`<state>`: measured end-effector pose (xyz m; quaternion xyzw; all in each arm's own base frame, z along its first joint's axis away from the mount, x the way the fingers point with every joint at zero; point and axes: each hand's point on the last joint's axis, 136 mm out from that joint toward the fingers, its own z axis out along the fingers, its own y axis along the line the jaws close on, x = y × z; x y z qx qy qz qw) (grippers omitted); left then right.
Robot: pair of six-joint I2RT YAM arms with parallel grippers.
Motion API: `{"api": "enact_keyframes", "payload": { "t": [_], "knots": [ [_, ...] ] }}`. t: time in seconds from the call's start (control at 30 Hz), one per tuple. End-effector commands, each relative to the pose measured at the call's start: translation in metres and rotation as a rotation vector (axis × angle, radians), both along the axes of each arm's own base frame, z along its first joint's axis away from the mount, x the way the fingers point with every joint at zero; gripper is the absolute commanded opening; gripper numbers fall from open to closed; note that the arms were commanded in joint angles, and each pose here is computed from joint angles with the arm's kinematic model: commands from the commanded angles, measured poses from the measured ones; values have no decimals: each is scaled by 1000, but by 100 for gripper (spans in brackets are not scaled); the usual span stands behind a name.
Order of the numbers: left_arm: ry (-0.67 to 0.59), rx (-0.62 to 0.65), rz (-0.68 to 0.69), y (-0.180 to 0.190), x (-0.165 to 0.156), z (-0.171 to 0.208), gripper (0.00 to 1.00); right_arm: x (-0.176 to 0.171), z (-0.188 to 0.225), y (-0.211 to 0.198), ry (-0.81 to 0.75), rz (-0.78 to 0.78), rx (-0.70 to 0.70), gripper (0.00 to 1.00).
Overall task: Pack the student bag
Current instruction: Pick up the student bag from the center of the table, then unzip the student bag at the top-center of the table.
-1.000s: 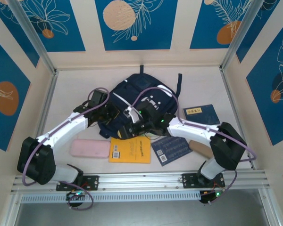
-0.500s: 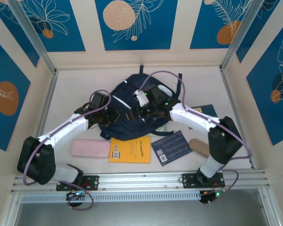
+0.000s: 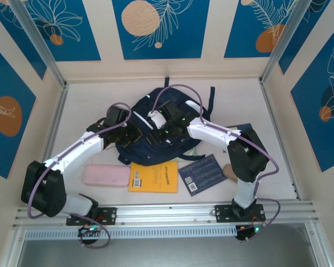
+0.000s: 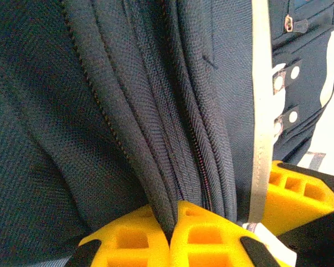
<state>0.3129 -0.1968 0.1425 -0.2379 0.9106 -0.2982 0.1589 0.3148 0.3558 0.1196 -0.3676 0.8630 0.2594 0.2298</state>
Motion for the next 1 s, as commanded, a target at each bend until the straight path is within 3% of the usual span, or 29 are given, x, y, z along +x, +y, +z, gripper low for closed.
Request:
{"api": "enact_keyframes", "payload": {
  "t": [0.0, 0.1, 0.2, 0.37, 0.5, 0.6, 0.7, 0.83, 0.97],
  "knots": [
    [-50, -37, -87, -10, 2, 29, 0, 7, -15, -20, -7, -34, -61, 26],
    [-62, -27, -108, -11, 4, 34, 0, 5, -10, -16, 22, -23, -19, 0],
    [-81, -6, -126, -9, 3, 39, 0, 8, 7, -14, 65, -43, 57, 0],
    [-141, 34, -217, -6, -7, 57, 40, 30, 48, -24, 155, -161, 239, 0],
    [-239, 80, -325, 1, -24, 78, 56, 52, 71, -42, 316, -318, 377, 0],
    [-286, 134, -425, 3, -40, 80, 56, 59, 81, -47, 424, -371, 431, 0],
    [-319, 165, -519, -6, -55, 70, 49, 64, 87, -48, 468, -392, 465, 0],
    [-284, 316, -542, -16, -61, 42, 49, 65, 86, -45, 505, -411, 484, 0],
    [-251, 372, -528, -29, -55, 18, 46, 64, 83, -42, 540, -428, 505, 0]
  ]
}}
